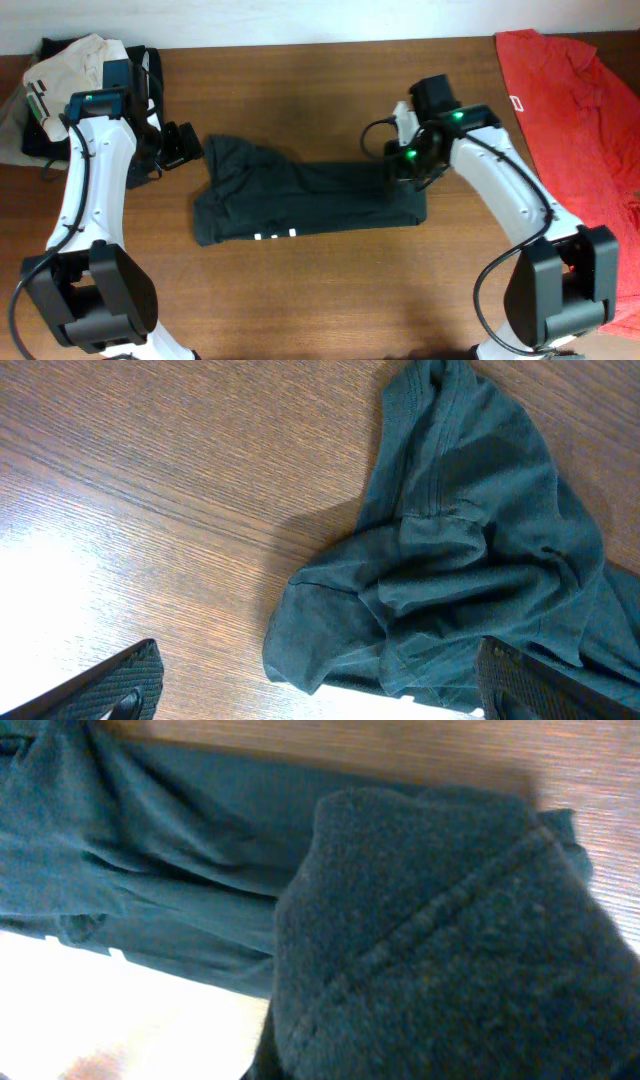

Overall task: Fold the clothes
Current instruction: 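Fold the right end of the strip leftward with the right gripper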

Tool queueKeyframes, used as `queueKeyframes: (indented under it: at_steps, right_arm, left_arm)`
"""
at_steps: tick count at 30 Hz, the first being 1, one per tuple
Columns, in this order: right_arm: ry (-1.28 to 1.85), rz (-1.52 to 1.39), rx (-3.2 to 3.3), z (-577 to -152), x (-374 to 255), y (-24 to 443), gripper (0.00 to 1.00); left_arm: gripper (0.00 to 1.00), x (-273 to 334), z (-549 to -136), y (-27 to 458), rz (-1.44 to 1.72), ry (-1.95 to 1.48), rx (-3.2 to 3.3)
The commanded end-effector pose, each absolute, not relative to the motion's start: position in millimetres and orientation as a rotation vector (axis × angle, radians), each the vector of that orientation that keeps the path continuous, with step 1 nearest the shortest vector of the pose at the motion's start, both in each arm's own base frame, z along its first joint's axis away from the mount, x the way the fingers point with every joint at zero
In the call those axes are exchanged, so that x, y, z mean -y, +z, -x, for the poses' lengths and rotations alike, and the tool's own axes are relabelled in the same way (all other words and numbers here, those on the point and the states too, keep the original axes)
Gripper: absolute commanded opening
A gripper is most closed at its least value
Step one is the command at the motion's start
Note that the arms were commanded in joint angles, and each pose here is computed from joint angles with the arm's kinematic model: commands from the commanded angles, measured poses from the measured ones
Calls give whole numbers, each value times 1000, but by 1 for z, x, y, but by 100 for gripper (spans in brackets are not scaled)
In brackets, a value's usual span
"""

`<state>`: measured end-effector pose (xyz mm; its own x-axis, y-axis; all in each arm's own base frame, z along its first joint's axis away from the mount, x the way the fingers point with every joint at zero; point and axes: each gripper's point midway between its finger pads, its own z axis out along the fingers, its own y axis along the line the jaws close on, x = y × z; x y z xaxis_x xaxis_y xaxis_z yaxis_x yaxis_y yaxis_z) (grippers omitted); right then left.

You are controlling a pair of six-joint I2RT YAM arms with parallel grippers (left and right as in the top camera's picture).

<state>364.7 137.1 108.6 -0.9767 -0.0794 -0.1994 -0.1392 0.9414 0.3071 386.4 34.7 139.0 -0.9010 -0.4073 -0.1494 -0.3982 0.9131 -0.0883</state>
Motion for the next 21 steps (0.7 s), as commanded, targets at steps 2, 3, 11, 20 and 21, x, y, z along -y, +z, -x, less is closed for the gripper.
queueKeyframes:
  at_steps: [2, 3, 11, 20, 21]
  right_arm:
    - [455, 227, -2951, -360, -168, 86, 5]
    - [457, 255, -2955, -360, -175, 81, 8]
    - [466, 273, -2977, -358, -192, 69, 58]
    - [435, 117, -3052, -364, -150, 102, 54]
    - [435, 133, -3065, -359, -154, 94, 49]
  left_arm:
    - [99, -32, -387, 140, 613, -100, -2911]
    - [99, -32, -387, 140, 613, -100, -2911]
    - [99, -32, -387, 140, 613, -100, -2912]
    - [99, -32, -387, 140, 613, -100, -2912]
    - [99, -32, -387, 140, 613, -100, -2912]
